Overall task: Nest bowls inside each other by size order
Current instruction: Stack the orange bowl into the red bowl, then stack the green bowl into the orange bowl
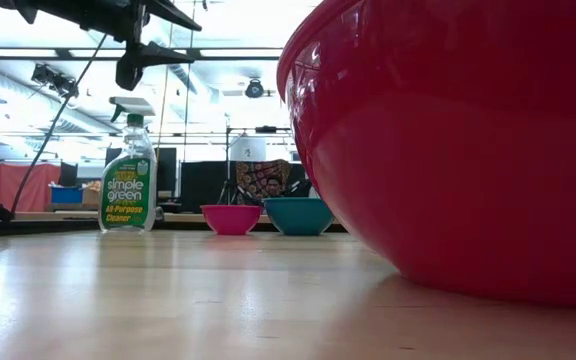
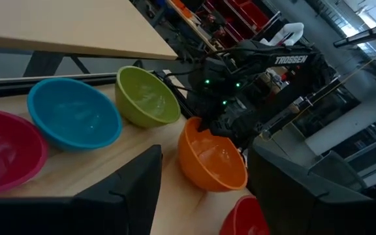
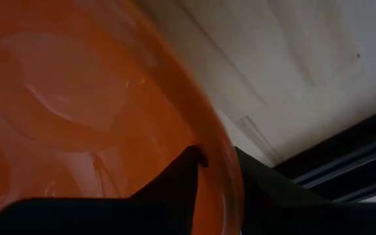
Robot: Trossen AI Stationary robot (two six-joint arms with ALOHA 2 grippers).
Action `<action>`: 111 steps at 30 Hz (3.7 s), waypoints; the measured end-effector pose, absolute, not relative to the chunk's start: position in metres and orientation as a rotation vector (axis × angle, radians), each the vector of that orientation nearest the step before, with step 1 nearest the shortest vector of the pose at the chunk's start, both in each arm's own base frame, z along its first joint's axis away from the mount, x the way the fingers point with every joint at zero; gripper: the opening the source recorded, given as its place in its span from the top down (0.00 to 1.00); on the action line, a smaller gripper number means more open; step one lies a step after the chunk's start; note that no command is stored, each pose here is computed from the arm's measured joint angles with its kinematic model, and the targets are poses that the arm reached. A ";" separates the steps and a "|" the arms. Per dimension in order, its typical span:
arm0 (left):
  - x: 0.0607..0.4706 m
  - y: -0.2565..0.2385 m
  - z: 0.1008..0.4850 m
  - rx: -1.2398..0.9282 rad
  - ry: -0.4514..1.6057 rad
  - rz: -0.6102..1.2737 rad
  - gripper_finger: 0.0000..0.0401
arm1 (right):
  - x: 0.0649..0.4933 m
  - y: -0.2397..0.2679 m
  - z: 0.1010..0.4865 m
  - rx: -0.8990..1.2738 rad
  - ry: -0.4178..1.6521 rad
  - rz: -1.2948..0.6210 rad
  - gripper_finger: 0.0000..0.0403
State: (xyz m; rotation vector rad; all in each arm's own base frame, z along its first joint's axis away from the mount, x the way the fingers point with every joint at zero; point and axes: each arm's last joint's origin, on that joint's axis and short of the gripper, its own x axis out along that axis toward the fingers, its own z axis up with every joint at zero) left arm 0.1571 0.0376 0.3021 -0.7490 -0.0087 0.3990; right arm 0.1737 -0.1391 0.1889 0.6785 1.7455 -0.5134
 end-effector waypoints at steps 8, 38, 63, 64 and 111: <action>0.158 0.038 0.308 -0.744 -0.063 0.380 0.43 | 0.170 -0.135 0.197 0.715 1.716 -0.491 0.93; 0.175 0.043 0.303 -0.732 -0.090 0.437 0.39 | 0.119 -0.090 0.273 0.844 1.267 -0.623 0.94; 0.180 0.043 0.307 -0.624 -0.115 0.395 0.39 | 0.189 -0.038 0.303 0.884 0.884 -0.097 0.94; 0.180 0.043 0.307 -0.624 -0.114 0.395 0.39 | 0.195 -0.034 0.304 0.870 0.903 -0.098 0.94; 0.181 0.039 0.309 -0.656 -0.092 0.245 0.40 | 0.289 0.051 0.256 0.536 1.540 -0.193 0.59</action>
